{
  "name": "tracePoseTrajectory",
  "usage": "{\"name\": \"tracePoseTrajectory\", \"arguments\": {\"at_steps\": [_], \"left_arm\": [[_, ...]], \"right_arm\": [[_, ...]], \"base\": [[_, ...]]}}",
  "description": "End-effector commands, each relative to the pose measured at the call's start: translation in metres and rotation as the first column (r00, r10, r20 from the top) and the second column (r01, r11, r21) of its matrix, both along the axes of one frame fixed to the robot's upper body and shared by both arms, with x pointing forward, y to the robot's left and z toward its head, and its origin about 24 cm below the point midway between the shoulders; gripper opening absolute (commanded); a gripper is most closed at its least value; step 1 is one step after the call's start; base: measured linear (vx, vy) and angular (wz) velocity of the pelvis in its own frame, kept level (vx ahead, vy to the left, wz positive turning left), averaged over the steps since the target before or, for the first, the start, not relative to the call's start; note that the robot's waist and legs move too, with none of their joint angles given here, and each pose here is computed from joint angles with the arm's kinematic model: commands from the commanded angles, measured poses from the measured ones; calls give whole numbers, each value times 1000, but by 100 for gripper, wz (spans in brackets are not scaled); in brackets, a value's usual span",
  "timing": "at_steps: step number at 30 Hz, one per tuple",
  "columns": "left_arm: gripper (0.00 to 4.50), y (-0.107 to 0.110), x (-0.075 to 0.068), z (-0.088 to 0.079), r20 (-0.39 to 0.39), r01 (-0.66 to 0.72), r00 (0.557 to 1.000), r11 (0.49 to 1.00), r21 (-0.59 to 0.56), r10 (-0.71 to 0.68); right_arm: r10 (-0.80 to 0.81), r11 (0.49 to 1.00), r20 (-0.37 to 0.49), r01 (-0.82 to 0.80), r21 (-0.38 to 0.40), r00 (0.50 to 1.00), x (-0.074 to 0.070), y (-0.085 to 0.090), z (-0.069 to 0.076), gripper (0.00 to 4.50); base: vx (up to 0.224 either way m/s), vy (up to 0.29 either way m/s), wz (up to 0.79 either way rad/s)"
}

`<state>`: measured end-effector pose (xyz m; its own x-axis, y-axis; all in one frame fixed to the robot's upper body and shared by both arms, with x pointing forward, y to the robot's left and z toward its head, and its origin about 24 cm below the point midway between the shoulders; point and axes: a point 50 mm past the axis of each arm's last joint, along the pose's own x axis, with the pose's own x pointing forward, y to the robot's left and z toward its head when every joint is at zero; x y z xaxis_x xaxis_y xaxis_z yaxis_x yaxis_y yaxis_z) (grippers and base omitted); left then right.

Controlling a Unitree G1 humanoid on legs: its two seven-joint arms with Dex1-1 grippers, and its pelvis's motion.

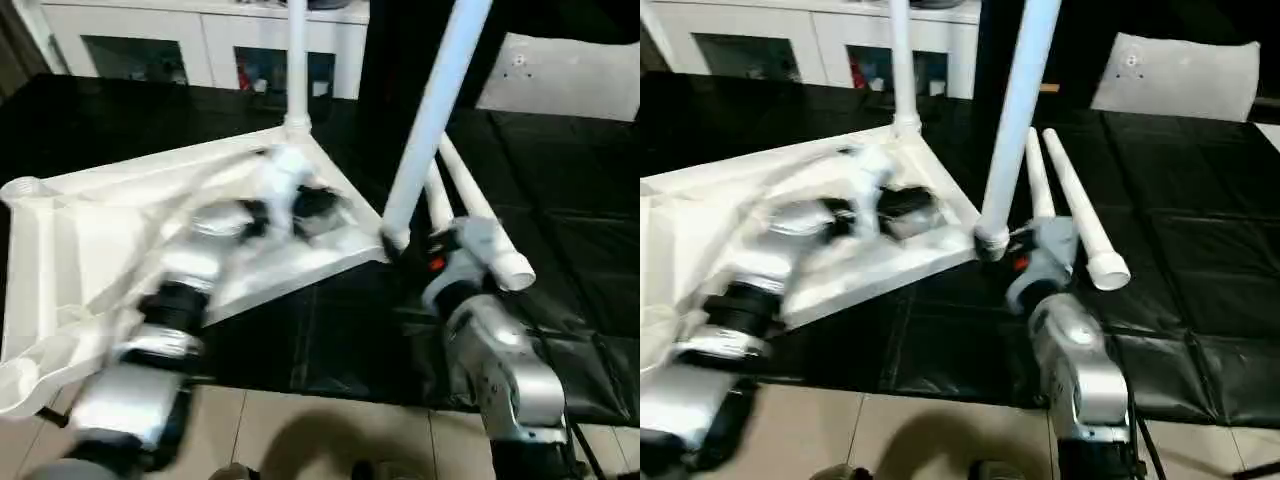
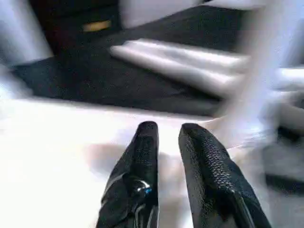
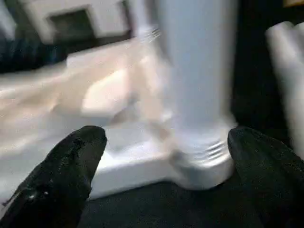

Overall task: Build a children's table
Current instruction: Rotate leg to tighten, then rotate table base

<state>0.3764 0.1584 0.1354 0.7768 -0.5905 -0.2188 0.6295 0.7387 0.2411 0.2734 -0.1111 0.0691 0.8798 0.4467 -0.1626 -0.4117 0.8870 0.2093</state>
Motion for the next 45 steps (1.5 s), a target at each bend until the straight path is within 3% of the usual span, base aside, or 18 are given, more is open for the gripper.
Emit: {"name": "tracePoseTrajectory", "arguments": {"at_steps": [1,3,4,7,11,15,17,25,27,28,30,34,36,41,45], "left_arm": [[94,36,-2,8,37,-175,984,980,94,173],[94,51,-4,10,57,-234,972,962,138,228],[65,74,-10,12,76,-310,951,927,210,301],[54,134,-34,17,89,-464,879,796,389,469],[12,156,-52,7,18,-479,848,750,456,530],[4,166,-67,-22,-99,-419,827,724,548,554],[4,166,-68,-25,-111,-412,826,727,550,553],[4,145,-70,-46,-230,-282,872,826,488,433],[4,134,-74,-52,-304,-204,880,868,453,366],[4,122,-79,-55,-377,-110,885,910,400,273],[4,110,-83,-56,-425,-27,888,942,333,176],[4,98,-90,-55,-477,78,877,963,259,57],[4,78,-99,-52,-533,209,839,969,134,-108],[4,50,-103,-46,-535,322,801,947,9,-268],[4,40,-76,-45,-426,244,885,967,79,-189]], "right_arm": [[95,995,-38,-95,4,995,-6,13,-1,450],[114,993,-62,-114,7,992,-7,15,-4,450],[125,992,-89,-127,-12,988,-8,17,-8,450],[144,986,-142,-154,-64,979,-8,22,-19,450],[129,986,-174,-145,-81,976,-3,23,-24,450],[158,972,-216,-191,-139,963,5,33,-31,450],[164,971,-221,-197,-138,961,6,35,-32,450],[171,959,-256,-221,-179,951,23,45,-41,450],[163,960,-270,-216,-180,949,29,48,-45,450],[159,959,-275,-214,-184,948,34,50,-47,450],[152,961,-276,-207,-182,949,39,52,-48,450],[141,967,-255,-189,-174,957,44,55,-47,450],[144,970,-238,-185,-159,960,52,61,-43,450],[152,971,-221,-188,-151,963,59,66,-39,450],[140,973,-201,-173,-156,970,63,66,-36,450]], "base": [[0,0,0],[0,0,0],[0,0,0],[0,0,0],[0,0,0],[0,0,0],[0,0,0],[0,0,0],[0,0,0],[0,0,0],[0,0,0],[0,0,0],[0,0,0],[0,0,0],[0,0,0]]}}
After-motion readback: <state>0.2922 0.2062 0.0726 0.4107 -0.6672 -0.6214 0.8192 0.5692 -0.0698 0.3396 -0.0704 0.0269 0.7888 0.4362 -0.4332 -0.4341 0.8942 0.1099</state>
